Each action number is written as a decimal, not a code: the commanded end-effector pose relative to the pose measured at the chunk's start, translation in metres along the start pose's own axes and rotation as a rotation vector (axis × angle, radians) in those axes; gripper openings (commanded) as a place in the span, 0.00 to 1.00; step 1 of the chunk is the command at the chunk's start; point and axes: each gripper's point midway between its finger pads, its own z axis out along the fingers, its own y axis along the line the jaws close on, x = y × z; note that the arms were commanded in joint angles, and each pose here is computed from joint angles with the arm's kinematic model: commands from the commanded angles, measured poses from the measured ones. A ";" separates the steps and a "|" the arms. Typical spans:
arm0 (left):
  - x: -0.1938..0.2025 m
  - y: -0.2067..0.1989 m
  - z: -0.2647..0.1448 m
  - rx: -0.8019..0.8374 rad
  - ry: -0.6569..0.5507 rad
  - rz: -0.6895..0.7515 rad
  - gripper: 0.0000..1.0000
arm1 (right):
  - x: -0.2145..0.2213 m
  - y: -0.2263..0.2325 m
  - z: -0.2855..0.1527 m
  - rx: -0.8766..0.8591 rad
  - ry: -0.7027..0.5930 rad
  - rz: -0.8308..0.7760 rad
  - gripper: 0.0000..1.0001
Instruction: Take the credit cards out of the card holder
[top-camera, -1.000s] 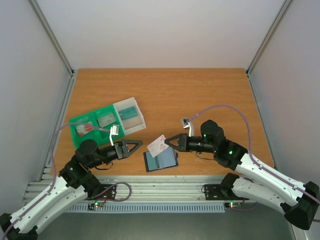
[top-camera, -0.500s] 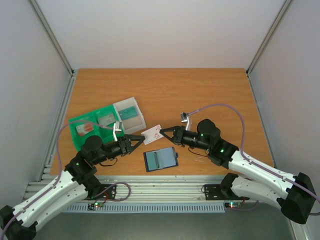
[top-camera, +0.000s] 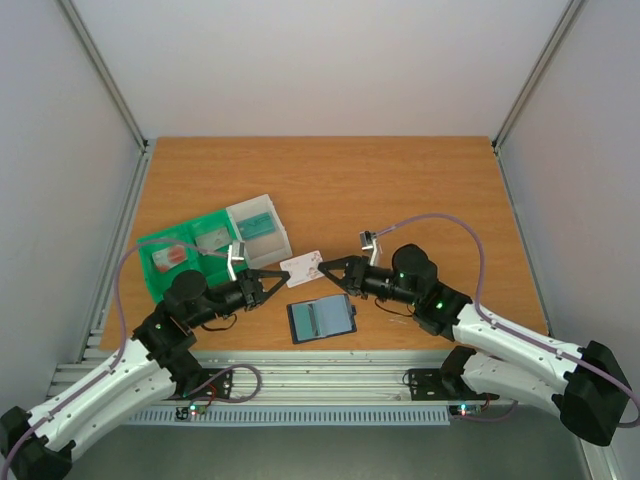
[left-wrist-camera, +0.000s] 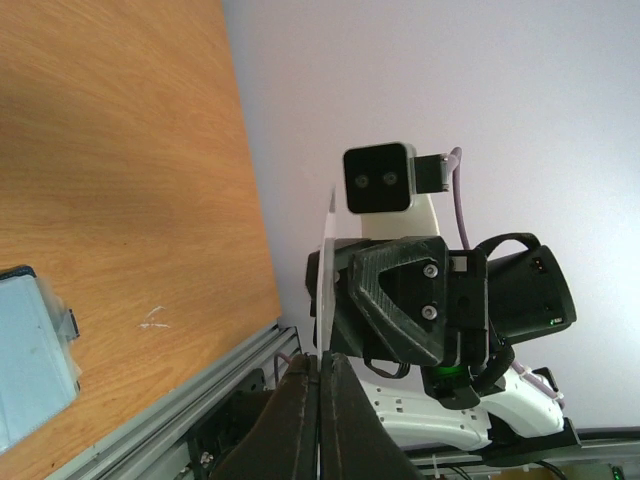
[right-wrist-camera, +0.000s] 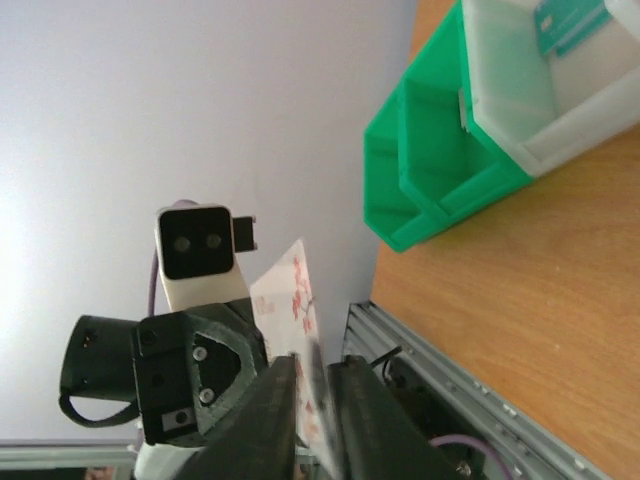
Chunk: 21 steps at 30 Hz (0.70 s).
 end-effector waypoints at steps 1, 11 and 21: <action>-0.004 0.003 -0.002 -0.033 -0.023 0.059 0.00 | 0.006 0.001 -0.005 0.004 0.020 -0.045 0.28; -0.010 0.023 -0.002 -0.245 0.071 0.159 0.01 | 0.020 -0.018 -0.029 0.127 0.063 -0.140 0.92; -0.062 0.041 -0.022 -0.376 0.057 0.134 0.01 | 0.030 -0.019 -0.039 0.182 0.132 -0.213 0.98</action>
